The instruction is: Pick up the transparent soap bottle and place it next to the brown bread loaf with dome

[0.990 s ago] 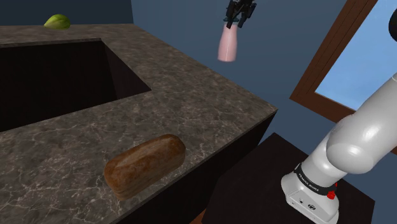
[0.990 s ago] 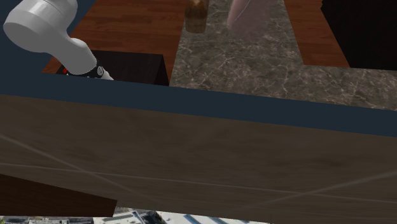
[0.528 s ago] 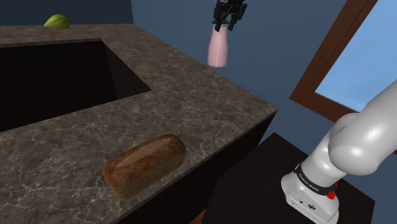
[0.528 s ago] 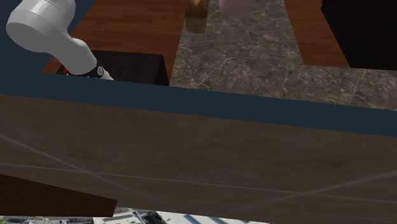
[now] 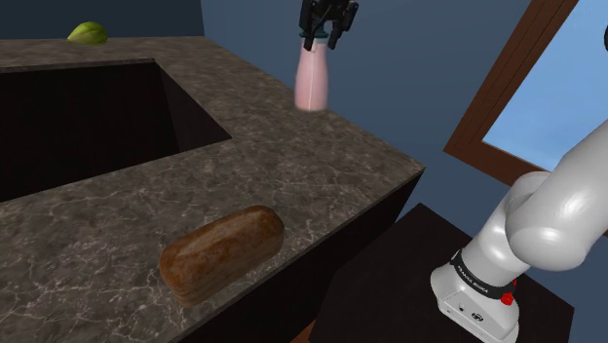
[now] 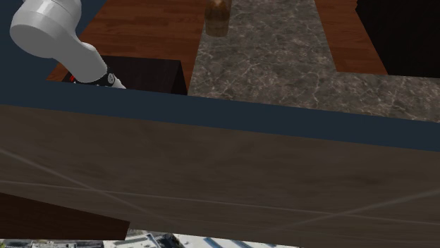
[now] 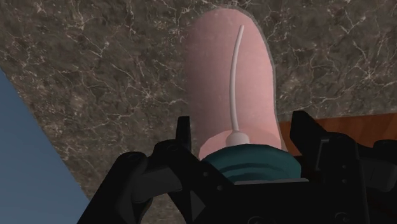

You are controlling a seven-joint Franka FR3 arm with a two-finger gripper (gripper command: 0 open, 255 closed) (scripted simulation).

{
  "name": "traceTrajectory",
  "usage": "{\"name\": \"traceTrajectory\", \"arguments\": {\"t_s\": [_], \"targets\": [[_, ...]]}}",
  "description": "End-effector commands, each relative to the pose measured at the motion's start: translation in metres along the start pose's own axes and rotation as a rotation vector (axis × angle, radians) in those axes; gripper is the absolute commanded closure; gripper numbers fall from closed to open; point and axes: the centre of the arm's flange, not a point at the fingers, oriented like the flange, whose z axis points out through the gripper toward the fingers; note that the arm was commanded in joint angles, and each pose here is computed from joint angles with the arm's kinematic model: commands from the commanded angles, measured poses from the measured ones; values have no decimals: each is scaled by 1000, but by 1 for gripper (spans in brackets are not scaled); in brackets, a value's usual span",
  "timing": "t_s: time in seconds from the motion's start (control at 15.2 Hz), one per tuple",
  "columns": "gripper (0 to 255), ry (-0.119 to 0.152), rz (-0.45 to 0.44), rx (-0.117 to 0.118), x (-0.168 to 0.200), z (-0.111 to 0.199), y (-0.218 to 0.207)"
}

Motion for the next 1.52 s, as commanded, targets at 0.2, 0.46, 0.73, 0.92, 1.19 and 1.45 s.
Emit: {"name": "traceTrajectory", "arguments": {"t_s": [0.2,0.46,0.73,0.92,1.19,1.45], "targets": [[255,0,2,0,-16,-4,-63],[255,0,2,0,-28,-8,-114],[255,0,2,0,-34,7,-125],[255,0,2,0,-38,22,-125],[255,0,2,0,-43,43,-126],[255,0,2,0,-47,63,-126]]}}
